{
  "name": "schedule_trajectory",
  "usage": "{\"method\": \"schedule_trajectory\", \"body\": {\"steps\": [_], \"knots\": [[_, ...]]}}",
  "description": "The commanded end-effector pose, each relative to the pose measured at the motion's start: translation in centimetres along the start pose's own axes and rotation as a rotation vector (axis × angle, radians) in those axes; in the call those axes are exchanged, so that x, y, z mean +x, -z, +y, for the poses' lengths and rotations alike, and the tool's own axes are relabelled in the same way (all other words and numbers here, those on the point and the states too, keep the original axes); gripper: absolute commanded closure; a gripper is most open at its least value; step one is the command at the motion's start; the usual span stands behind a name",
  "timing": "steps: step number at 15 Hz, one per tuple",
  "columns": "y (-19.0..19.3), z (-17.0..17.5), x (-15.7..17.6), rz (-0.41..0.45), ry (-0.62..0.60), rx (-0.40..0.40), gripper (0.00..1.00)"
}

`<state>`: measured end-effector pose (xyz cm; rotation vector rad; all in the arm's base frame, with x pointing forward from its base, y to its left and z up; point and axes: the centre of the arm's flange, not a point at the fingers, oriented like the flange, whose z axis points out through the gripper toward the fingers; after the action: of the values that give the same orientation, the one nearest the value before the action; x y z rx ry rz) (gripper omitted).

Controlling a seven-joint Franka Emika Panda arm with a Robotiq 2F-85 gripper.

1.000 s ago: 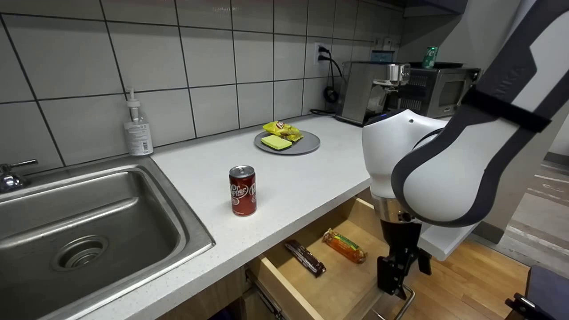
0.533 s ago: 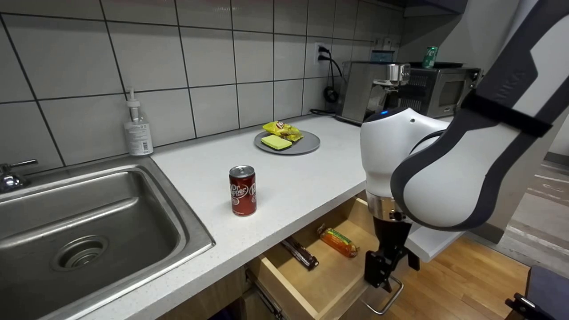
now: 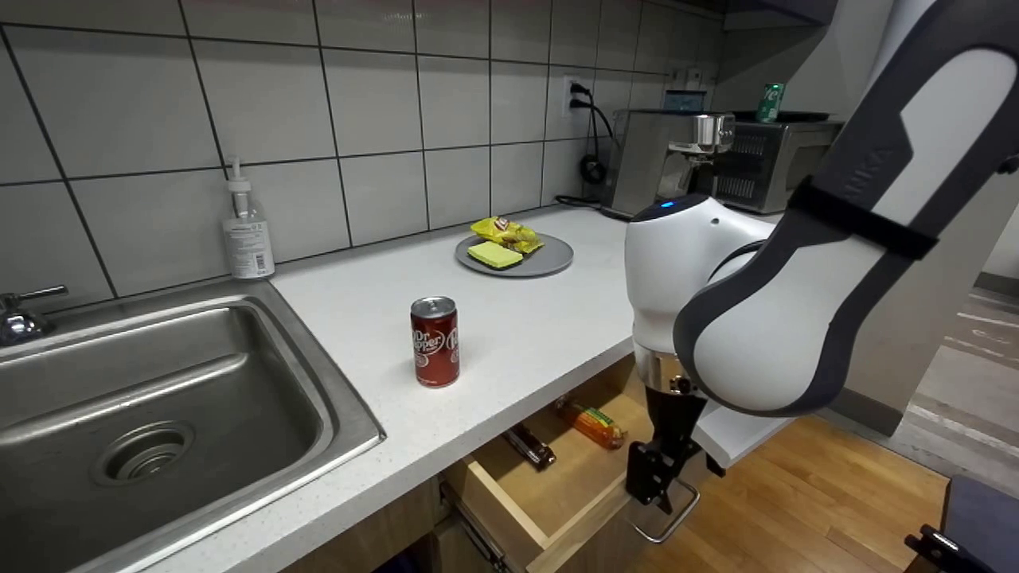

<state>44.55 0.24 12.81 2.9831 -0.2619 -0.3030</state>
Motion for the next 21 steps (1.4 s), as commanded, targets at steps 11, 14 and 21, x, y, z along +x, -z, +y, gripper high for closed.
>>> {"method": "schedule_trajectory", "body": {"steps": [11, 14, 21], "knots": [[0.6, -0.5, 3.4, 0.087, -0.002, 0.006, 0.00], [1.2, -0.4, 2.1, 0.110, 0.019, 0.023, 0.00], [2.5, 0.0, -0.6, 0.218, 0.084, 0.073, 0.00]]}}
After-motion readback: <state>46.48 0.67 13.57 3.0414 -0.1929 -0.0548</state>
